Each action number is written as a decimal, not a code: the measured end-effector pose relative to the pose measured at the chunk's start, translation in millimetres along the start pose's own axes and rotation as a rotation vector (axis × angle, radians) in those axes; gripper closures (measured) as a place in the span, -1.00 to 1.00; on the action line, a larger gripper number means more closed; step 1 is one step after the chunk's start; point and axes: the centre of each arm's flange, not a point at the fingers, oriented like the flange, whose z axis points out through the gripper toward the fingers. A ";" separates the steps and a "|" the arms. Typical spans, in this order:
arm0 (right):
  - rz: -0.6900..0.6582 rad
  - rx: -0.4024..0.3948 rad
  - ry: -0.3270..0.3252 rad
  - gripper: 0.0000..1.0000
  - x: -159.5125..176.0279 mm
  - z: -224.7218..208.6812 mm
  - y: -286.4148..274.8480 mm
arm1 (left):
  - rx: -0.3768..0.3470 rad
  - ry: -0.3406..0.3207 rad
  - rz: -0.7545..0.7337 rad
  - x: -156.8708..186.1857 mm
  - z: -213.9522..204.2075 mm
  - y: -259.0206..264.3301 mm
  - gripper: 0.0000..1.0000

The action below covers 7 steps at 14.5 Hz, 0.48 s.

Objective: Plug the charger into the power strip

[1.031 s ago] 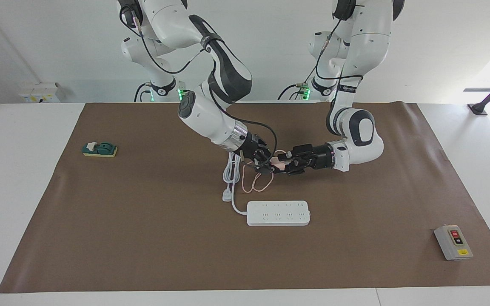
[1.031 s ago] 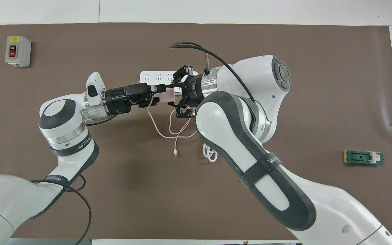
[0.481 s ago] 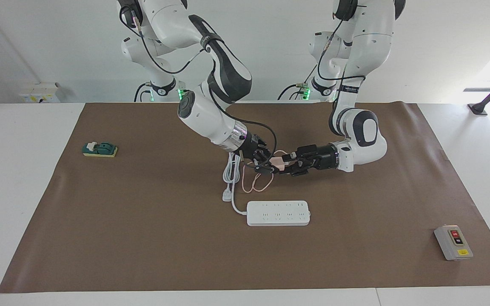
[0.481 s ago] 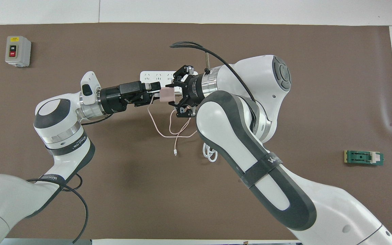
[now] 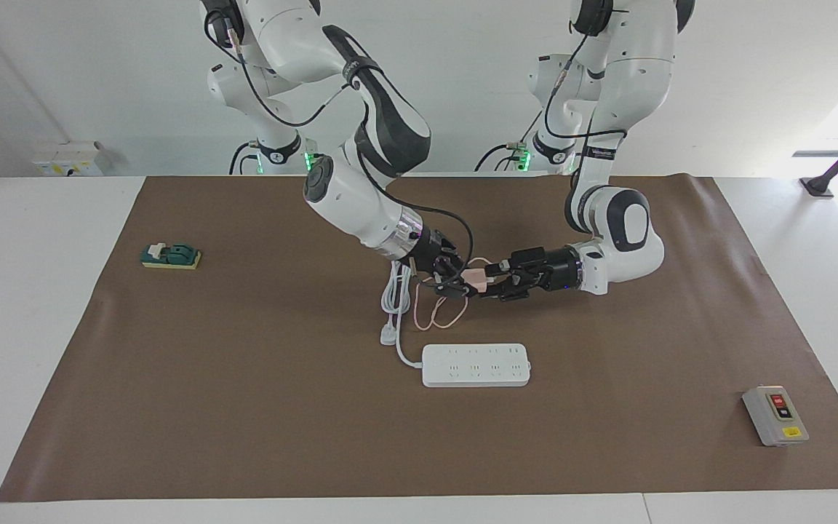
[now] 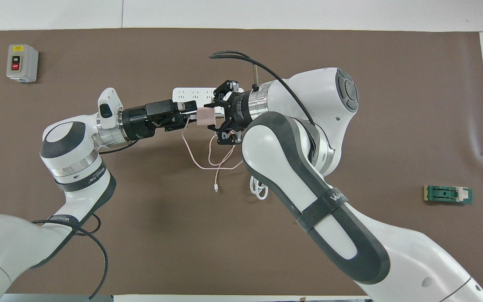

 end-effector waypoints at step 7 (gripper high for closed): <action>0.003 0.004 -0.003 -0.01 -1.4 -2.8 -2.0 | 0.007 0.001 0.012 0.4 -0.3 -5.7 0.35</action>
